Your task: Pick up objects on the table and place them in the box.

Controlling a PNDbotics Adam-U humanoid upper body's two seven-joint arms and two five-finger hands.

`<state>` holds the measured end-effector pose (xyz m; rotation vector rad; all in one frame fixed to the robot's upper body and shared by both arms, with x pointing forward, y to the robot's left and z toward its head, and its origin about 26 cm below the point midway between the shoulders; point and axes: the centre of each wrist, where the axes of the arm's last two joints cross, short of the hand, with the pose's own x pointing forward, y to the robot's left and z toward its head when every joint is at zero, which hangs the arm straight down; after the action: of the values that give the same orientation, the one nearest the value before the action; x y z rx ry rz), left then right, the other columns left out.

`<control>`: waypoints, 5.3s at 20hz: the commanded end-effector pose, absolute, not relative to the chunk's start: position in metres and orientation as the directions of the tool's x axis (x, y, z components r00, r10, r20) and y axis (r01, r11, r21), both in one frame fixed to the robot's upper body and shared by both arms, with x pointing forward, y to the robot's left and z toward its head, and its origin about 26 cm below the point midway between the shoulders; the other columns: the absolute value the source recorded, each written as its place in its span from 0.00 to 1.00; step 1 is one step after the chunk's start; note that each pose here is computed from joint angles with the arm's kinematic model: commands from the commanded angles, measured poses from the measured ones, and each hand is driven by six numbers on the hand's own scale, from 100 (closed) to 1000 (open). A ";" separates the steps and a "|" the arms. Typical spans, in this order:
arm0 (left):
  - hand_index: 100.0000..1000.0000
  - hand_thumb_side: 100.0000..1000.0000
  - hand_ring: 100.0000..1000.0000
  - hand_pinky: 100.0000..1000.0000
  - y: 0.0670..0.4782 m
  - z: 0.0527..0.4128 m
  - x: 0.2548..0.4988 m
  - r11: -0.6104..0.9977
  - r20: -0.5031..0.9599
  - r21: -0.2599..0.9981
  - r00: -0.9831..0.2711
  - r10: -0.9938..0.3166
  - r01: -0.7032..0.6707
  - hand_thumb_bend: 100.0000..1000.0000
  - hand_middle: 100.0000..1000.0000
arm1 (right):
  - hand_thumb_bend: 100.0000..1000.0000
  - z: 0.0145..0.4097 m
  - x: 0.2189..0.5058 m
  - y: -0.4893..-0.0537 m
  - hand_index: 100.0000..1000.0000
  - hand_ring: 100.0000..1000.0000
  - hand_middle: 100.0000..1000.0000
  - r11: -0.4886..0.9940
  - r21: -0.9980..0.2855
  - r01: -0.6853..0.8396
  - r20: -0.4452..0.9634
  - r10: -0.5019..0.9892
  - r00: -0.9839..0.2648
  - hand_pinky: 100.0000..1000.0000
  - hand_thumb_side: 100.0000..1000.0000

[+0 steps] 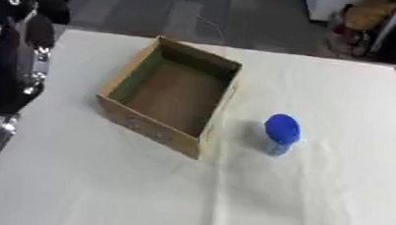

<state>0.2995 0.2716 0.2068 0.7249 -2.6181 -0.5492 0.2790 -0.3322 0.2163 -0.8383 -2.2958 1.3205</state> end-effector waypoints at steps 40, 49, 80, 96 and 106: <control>0.74 0.73 0.67 0.63 0.267 0.223 0.300 0.804 0.200 0.448 -0.833 -0.517 -0.391 0.00 0.89 | 0.00 0.245 0.337 -0.304 0.91 0.82 0.87 0.120 -0.978 0.172 -0.042 0.693 -0.720 0.75 1.00; 0.74 0.73 0.66 0.63 0.259 0.229 0.302 0.827 0.195 0.421 -0.854 -0.483 -0.372 0.00 0.89 | 0.00 0.234 0.383 -0.301 0.91 0.84 0.88 0.091 -0.975 0.203 -0.061 0.767 -0.639 0.77 1.00; 0.73 0.74 0.66 0.62 0.250 0.228 0.303 0.847 0.205 0.407 -0.870 -0.449 -0.341 0.00 0.89 | 0.00 0.188 0.423 -0.283 0.92 0.87 0.89 0.092 -0.984 0.156 -0.001 0.859 -0.512 0.75 1.00; 0.73 0.73 0.67 0.63 0.250 0.234 0.304 0.852 0.191 0.393 -0.876 -0.442 -0.345 0.00 0.89 | 0.00 0.177 0.415 -0.266 0.95 0.89 0.91 0.094 -0.994 0.059 0.041 0.803 -0.595 0.77 1.00; 0.73 0.74 0.67 0.63 0.249 0.235 0.305 0.854 0.188 0.389 -0.878 -0.439 -0.344 0.00 0.89 | 0.00 0.173 0.414 -0.261 1.00 0.92 0.95 0.067 -0.998 -0.009 0.058 0.786 -0.615 0.81 1.00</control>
<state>0.3070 0.2481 0.2264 0.5861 -2.7258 -0.5054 0.4146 -0.2606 0.1653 -0.7696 -1.7055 1.6087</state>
